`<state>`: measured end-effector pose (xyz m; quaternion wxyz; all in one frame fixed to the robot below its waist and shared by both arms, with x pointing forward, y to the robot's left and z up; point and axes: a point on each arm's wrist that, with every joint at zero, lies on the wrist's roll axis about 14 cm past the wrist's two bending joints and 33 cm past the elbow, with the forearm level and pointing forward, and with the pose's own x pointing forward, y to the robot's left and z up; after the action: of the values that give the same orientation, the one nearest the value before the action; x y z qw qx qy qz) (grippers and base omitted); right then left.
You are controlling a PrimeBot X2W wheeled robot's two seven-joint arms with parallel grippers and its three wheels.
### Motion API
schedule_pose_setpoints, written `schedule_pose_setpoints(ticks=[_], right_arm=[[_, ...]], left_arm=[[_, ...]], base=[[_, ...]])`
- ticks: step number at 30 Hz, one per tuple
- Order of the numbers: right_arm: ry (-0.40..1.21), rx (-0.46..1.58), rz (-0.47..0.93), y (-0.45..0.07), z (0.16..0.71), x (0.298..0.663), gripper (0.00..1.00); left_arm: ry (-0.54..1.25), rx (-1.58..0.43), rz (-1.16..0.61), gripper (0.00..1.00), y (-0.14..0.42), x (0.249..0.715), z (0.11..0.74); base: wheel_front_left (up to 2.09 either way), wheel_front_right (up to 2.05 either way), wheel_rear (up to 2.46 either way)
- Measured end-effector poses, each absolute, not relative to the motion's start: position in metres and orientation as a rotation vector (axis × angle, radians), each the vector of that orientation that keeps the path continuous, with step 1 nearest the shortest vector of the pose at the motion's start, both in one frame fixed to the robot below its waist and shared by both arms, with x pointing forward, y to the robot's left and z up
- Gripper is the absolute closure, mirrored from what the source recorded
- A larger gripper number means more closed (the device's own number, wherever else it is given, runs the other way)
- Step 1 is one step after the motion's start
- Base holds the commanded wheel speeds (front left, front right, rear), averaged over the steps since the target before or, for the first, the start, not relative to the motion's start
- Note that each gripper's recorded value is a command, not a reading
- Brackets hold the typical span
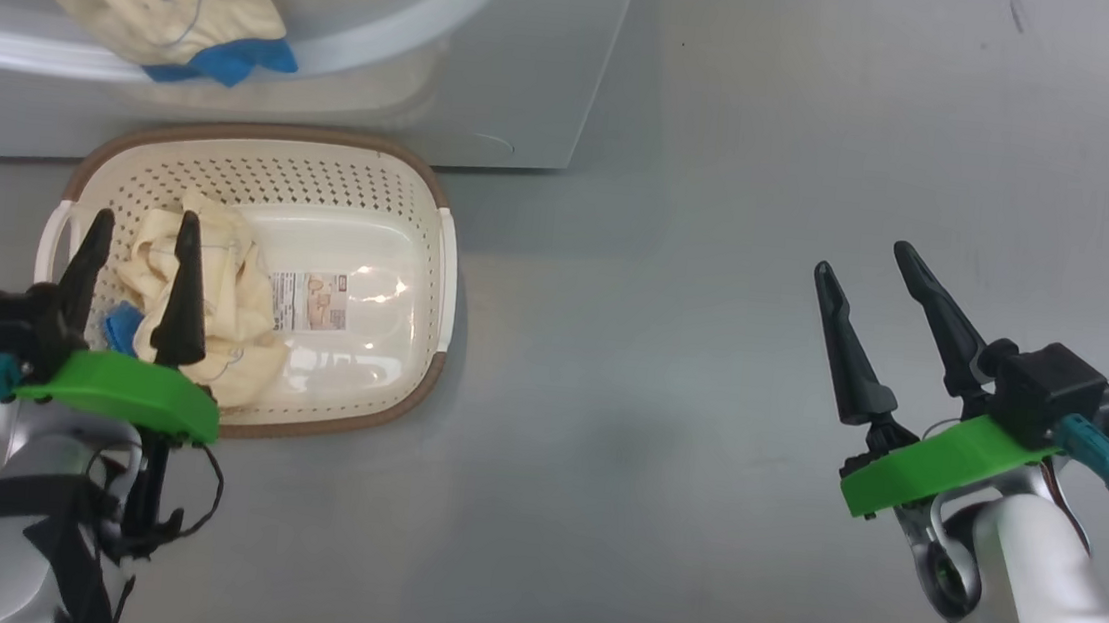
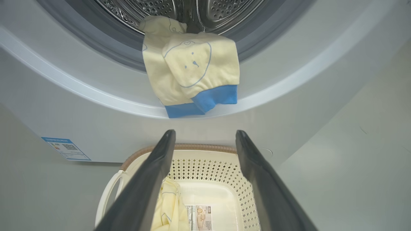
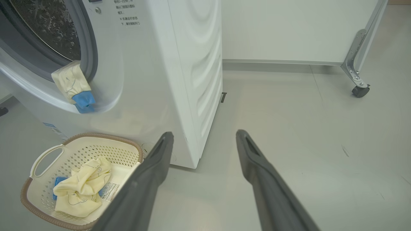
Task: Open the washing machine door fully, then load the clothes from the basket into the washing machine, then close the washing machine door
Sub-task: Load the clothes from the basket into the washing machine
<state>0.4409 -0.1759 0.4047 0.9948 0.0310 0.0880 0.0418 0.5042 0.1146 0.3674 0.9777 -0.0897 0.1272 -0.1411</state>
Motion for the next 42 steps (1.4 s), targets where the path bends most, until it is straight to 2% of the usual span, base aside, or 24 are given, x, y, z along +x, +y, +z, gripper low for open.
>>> schedule_pose_setpoints(ticks=[13, 23, 33, 42], right_arm=[[0.222, 0.055, 0.046, -0.190, 0.386, 0.442, 0.00], [0.248, 0.056, 0.024, -0.199, 0.376, 0.441, 0.00], [0.258, 0.056, 0.001, -0.208, 0.372, 0.442, 0.00], [0.273, 0.057, -0.016, -0.213, 0.369, 0.438, 0.00]], left_arm=[[0.345, -0.288, -0.242, 0.00, 0.104, 0.552, 0.331], [0.389, -0.271, -0.244, 0.00, 0.096, 0.600, 0.315], [0.439, -0.266, -0.220, 0.00, 0.091, 0.628, 0.302], [0.488, -0.288, -0.191, 0.00, 0.089, 0.635, 0.287]], base=[[0.00, 0.00, 0.00], [0.00, 0.00, 0.00], [0.00, 0.00, 0.00], [0.00, 0.00, 0.00]])
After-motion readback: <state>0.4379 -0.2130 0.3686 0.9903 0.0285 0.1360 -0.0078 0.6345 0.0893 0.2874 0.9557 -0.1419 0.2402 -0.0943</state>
